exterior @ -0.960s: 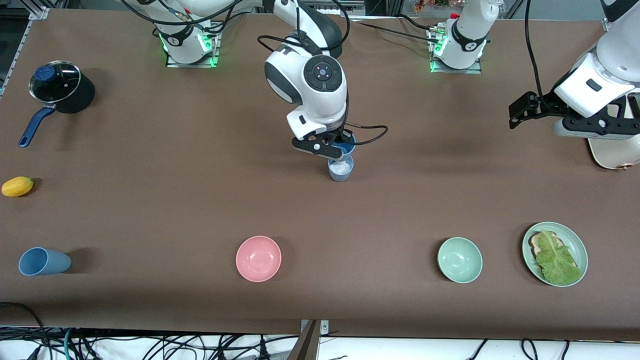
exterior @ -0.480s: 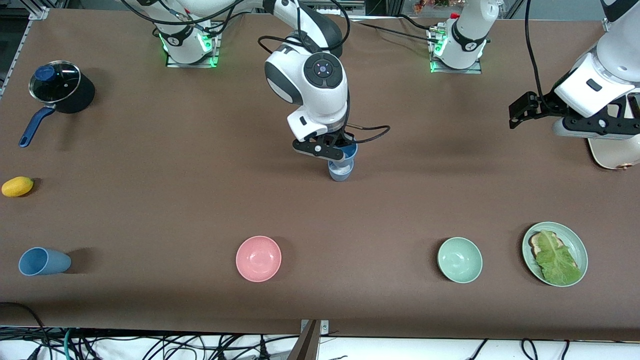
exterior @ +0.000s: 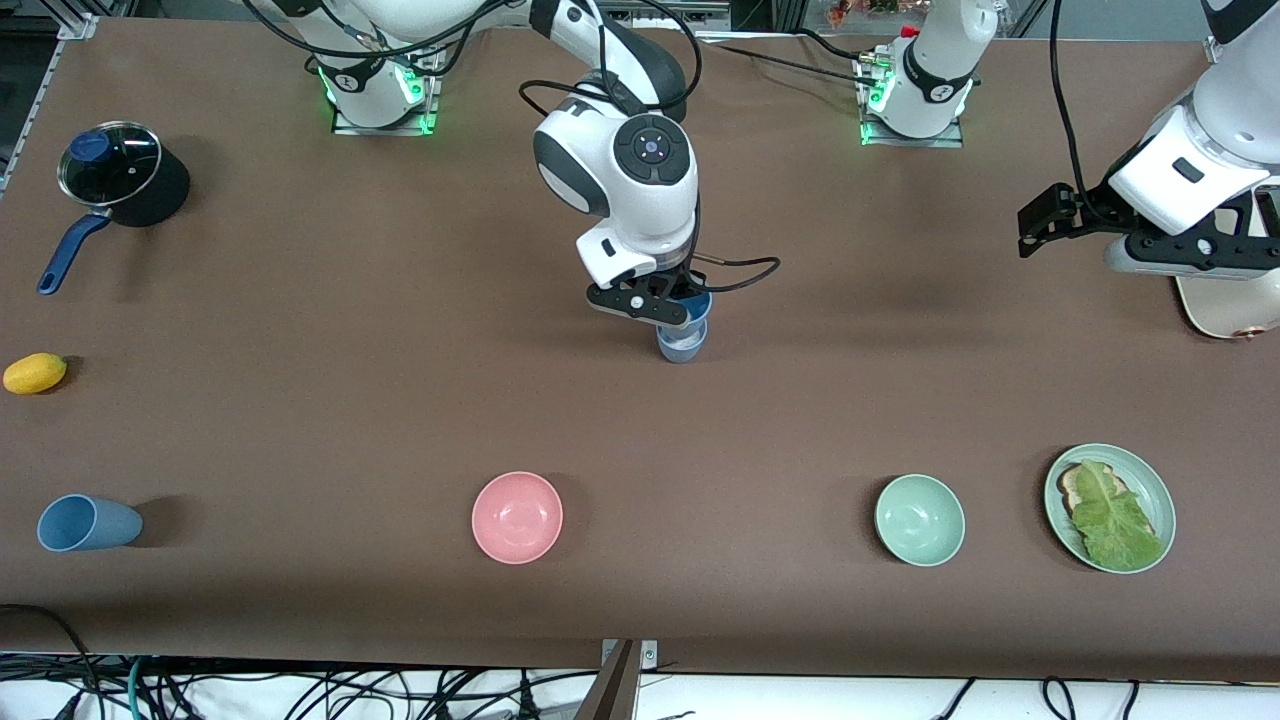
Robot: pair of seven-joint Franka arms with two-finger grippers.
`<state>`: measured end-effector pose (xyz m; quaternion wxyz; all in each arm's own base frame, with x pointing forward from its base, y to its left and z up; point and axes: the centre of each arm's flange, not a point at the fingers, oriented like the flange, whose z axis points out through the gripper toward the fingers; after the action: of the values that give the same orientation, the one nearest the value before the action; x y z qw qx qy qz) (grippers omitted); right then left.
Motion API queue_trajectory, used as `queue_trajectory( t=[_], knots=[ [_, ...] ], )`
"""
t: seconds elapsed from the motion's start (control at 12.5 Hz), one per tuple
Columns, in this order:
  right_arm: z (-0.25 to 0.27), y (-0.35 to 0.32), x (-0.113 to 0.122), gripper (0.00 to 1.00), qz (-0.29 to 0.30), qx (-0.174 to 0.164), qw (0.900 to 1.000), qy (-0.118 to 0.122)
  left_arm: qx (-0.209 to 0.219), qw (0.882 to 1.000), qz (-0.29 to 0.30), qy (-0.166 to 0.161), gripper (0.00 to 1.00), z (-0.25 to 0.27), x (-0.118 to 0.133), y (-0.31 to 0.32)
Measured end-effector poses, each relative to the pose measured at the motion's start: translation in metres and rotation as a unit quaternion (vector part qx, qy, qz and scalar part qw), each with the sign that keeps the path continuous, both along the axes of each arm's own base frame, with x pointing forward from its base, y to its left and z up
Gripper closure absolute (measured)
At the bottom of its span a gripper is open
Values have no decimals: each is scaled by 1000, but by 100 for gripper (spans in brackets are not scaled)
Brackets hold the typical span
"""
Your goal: Stack blue cups with both arms
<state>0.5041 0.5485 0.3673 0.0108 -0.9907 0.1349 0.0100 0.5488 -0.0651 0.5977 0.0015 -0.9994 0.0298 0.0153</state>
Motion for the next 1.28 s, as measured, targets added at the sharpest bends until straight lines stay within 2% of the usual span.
queue_trajectory(
  t=[0.72,0.88,1.28],
  knots=[
    [-8,4,-1,95,4,-3,1000,-4,0,1000,0,0,0,0,0,0],
    [-6,4,-1,77,4,-2,1000,-5,0,1000,0,0,0,0,0,0],
    [6,1,6,19,-1,1,1000,-12,0,1000,0,0,0,0,0,0]
  ],
)
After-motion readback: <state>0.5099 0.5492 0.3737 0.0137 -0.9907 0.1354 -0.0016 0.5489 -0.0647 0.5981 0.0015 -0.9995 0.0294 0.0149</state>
